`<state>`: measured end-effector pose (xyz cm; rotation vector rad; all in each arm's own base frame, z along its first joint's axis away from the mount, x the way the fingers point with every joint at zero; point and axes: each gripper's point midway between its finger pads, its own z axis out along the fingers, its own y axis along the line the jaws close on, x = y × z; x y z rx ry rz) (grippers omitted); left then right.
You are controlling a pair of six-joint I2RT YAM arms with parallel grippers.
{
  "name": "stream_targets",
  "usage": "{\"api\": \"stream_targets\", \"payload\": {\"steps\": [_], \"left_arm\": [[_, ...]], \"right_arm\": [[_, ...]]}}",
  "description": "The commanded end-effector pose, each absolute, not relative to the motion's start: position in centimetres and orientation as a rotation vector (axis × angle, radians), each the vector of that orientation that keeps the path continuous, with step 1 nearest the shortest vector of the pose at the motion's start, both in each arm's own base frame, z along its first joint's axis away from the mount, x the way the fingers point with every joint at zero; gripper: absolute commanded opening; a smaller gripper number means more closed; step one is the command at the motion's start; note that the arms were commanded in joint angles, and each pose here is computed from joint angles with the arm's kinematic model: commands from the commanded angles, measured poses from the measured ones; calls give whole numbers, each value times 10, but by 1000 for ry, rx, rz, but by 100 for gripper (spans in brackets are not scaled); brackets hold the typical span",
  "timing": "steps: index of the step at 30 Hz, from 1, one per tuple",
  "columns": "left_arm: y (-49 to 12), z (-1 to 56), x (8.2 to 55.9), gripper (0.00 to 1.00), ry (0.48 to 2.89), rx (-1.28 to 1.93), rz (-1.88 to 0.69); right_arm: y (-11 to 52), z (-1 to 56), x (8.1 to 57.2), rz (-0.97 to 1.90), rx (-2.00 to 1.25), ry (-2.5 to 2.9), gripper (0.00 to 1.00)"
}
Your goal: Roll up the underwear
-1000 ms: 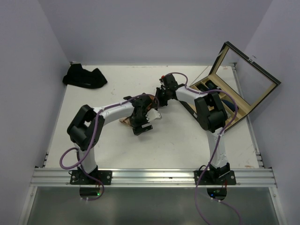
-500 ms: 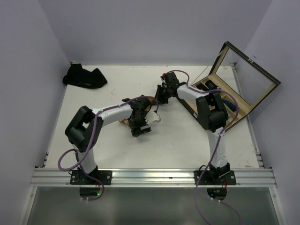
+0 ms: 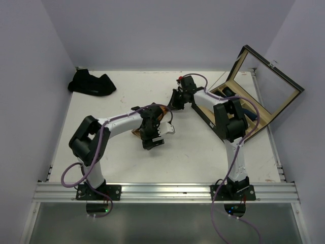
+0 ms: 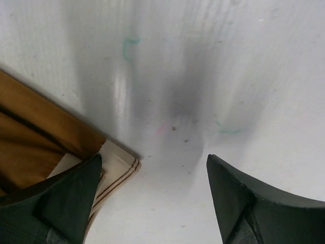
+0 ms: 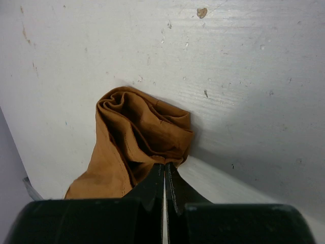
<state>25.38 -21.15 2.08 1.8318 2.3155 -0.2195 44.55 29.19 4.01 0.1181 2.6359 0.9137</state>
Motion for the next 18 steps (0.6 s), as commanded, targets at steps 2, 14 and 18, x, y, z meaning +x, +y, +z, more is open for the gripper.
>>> {"api": "stream_targets", "payload": {"steps": [2, 14, 18], "left_arm": [[-248, 66, 237, 87, 2153, 1828, -517], [-241, 178, 305, 62, 2107, 1180, -746], [-175, 175, 338, 37, 2195, 916, -658]], "right_arm": [[294, 42, 457, 926, 88, 2604, 0], [286, 90, 453, 903, -44, 2530, 49], [286, 122, 444, 940, -129, 2478, 41]]}}
